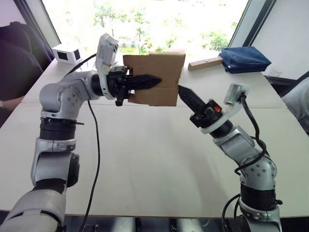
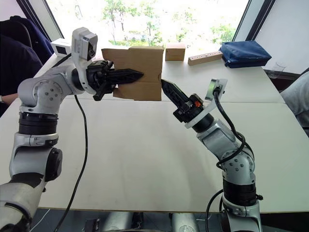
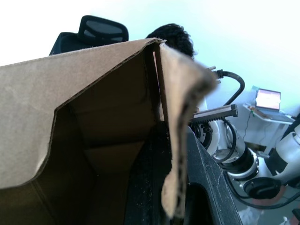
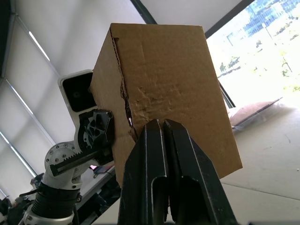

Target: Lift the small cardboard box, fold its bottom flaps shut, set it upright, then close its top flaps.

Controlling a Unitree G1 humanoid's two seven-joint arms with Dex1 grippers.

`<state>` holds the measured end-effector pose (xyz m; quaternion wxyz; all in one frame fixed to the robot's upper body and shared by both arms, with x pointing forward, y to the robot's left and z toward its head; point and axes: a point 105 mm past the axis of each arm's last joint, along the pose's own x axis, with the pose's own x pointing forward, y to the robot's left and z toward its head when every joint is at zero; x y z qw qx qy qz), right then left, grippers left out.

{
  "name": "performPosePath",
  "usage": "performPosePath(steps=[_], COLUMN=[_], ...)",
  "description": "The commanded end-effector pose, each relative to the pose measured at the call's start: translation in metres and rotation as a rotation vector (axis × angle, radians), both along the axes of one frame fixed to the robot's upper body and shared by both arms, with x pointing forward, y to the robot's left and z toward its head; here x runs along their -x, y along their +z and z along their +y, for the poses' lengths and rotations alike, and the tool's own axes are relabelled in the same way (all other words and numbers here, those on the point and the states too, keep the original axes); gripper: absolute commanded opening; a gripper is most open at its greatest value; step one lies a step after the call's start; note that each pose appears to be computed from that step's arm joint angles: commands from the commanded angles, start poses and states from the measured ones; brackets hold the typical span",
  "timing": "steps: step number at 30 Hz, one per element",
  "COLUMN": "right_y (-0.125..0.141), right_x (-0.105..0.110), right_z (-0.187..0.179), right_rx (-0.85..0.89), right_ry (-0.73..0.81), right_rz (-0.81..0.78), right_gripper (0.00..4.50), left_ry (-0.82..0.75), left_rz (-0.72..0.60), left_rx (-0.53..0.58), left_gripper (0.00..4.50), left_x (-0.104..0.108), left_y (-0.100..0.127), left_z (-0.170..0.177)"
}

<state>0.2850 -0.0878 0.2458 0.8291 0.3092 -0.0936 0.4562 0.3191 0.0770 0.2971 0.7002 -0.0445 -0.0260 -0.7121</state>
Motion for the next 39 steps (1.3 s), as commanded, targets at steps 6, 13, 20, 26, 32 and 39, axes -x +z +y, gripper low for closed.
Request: performPosePath(steps=[6,13,20,26,32,39], right_y=[-0.033,-0.071,-0.081,-0.088,-0.099,-0.102], right_x=[0.033,0.051,0.061,0.067,0.069,0.064], right_z=[-0.040,-0.047,-0.042,-0.015,-0.005,-0.006], right_rx=[0.353,0.730,0.890,0.849,0.846,0.851], right_ry=[0.006,0.076,0.118,0.140,0.139,0.095], right_rz=[0.025,0.058,0.022,0.000,0.017,0.023], right_gripper=[0.09,0.09,0.09,0.09,0.09,0.03], left_ry=[-0.055,-0.164,-0.232,-0.116,-0.120,-0.146], left_rz=[-0.305,-0.466,-0.485,-0.312,-0.283,-0.284], left_rx=[-0.497,-1.000,-1.243,-1.345,-1.388,-1.391], left_gripper=[0.00,0.00,0.00,0.00,0.00,0.25], left_x=[0.008,0.010,0.017,0.014,0.024,0.029], left_y=[-0.012,-0.044,-0.066,-0.096,-0.110,-0.112], left_z=[-0.006,0.006,-0.002,-0.032,-0.040,-0.043])
